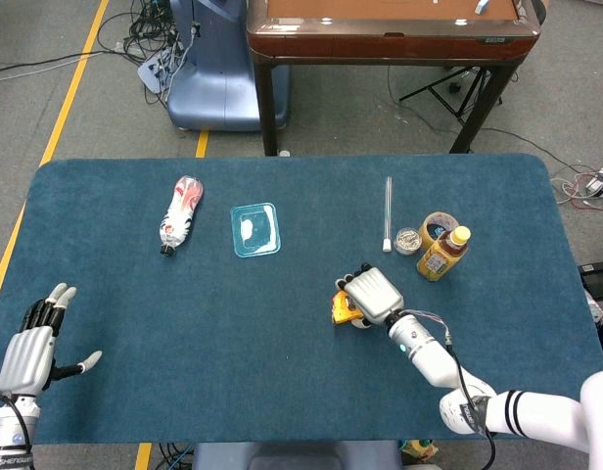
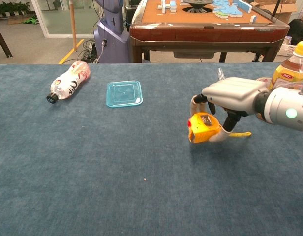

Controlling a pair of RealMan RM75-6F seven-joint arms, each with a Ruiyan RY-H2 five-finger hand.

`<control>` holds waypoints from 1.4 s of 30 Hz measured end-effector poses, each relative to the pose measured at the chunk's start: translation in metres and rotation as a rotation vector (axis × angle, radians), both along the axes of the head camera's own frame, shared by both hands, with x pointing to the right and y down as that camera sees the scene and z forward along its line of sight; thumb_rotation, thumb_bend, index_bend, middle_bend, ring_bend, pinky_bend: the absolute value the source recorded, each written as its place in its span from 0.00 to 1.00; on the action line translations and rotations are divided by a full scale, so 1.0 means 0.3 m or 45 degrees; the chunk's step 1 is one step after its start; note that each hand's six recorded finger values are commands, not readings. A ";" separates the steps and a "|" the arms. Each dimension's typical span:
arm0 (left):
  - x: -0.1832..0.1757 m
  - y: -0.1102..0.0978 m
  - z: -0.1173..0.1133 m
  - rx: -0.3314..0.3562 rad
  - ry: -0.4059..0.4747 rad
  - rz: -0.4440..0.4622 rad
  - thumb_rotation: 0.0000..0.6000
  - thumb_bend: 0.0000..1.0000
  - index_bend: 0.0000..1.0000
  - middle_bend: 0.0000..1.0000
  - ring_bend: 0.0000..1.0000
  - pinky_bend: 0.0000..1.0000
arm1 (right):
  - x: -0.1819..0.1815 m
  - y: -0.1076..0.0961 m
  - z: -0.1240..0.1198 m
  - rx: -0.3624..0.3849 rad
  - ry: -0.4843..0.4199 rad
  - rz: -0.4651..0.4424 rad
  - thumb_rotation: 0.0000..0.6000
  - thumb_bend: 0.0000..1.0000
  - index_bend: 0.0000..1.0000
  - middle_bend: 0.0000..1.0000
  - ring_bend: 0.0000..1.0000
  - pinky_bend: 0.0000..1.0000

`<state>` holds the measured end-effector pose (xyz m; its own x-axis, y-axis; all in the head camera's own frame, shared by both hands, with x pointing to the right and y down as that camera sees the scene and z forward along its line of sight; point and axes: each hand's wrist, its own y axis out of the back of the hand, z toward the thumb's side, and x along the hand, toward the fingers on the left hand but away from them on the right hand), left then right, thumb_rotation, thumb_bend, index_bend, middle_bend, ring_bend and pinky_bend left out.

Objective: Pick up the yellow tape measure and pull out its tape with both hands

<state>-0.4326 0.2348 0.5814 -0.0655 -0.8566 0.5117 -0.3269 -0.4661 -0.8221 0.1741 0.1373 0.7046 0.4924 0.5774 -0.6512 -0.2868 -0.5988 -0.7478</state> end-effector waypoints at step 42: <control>0.650 -0.249 0.182 -0.142 0.747 -0.166 1.00 0.14 0.00 0.00 0.00 0.00 | -0.414 -0.051 -0.220 0.041 -0.220 0.406 1.00 0.65 0.79 0.76 0.72 0.49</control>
<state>-0.2375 0.1601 0.6359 0.1537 -0.7996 0.5806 -0.7704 -0.4649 -0.4363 0.0500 0.1220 0.6385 0.3858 0.7385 -0.5529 0.0430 -0.6130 -0.7889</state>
